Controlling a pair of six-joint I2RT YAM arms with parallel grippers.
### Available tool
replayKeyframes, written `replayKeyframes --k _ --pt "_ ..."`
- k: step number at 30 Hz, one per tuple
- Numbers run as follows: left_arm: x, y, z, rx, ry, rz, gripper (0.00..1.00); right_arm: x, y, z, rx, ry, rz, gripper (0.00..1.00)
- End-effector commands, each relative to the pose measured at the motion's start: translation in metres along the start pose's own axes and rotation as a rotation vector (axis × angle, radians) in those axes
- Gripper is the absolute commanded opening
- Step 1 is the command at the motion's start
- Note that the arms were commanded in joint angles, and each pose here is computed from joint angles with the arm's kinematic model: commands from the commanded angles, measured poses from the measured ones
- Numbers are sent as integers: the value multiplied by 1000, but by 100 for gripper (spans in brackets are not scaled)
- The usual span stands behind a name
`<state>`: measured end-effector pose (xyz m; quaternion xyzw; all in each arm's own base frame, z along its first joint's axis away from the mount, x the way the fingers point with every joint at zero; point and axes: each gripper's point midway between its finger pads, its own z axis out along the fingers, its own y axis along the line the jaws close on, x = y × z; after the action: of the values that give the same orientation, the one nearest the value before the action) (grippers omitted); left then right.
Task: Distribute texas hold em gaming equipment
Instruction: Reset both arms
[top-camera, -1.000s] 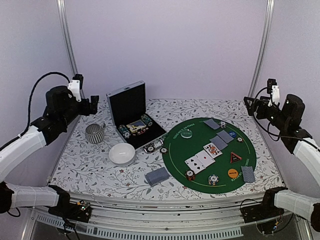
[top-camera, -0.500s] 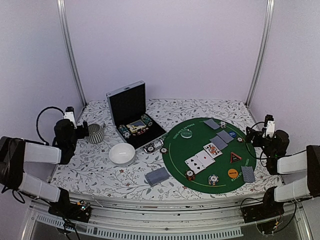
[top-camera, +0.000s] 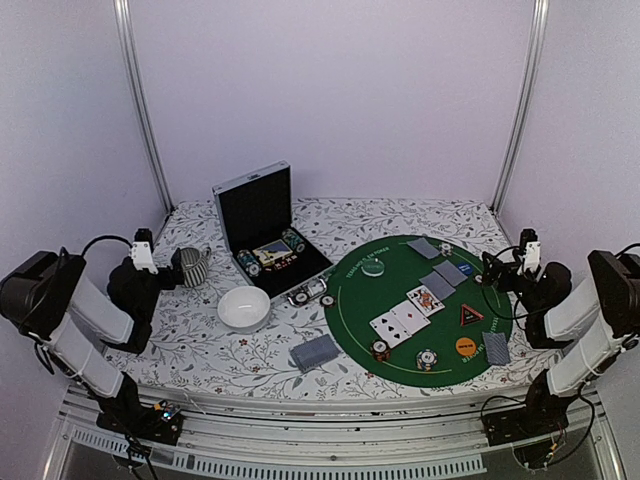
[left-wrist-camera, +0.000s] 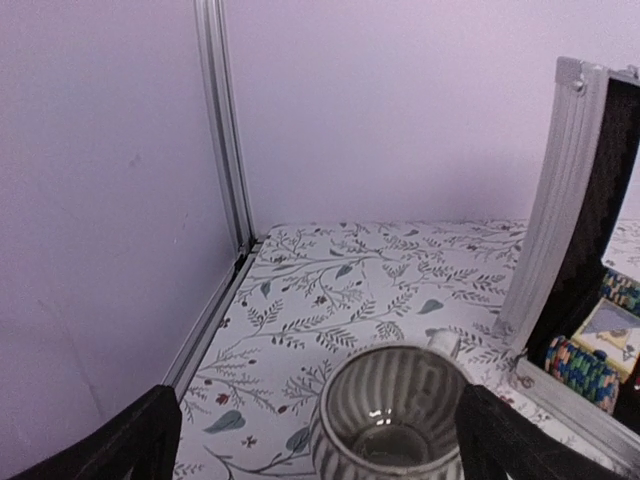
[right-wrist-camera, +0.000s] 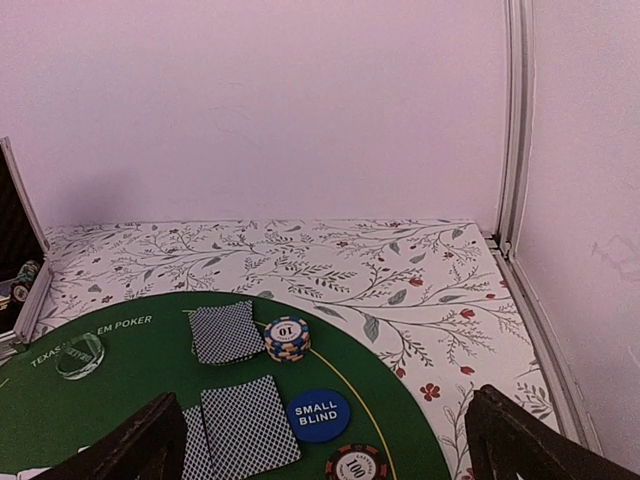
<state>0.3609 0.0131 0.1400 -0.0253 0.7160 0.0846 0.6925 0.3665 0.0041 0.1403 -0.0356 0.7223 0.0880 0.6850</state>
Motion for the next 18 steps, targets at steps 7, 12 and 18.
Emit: replayKeyframes --k 7,12,18 --pt "-19 -5 14 26 -47 13 98 -20 5 4 -32 -71 -40 99" --pt "-19 -5 14 25 -48 12 98 -20 5 4 -33 -70 -40 99" --pt "-19 -5 14 24 -49 12 98 -19 5 5 -30 -65 -40 99"
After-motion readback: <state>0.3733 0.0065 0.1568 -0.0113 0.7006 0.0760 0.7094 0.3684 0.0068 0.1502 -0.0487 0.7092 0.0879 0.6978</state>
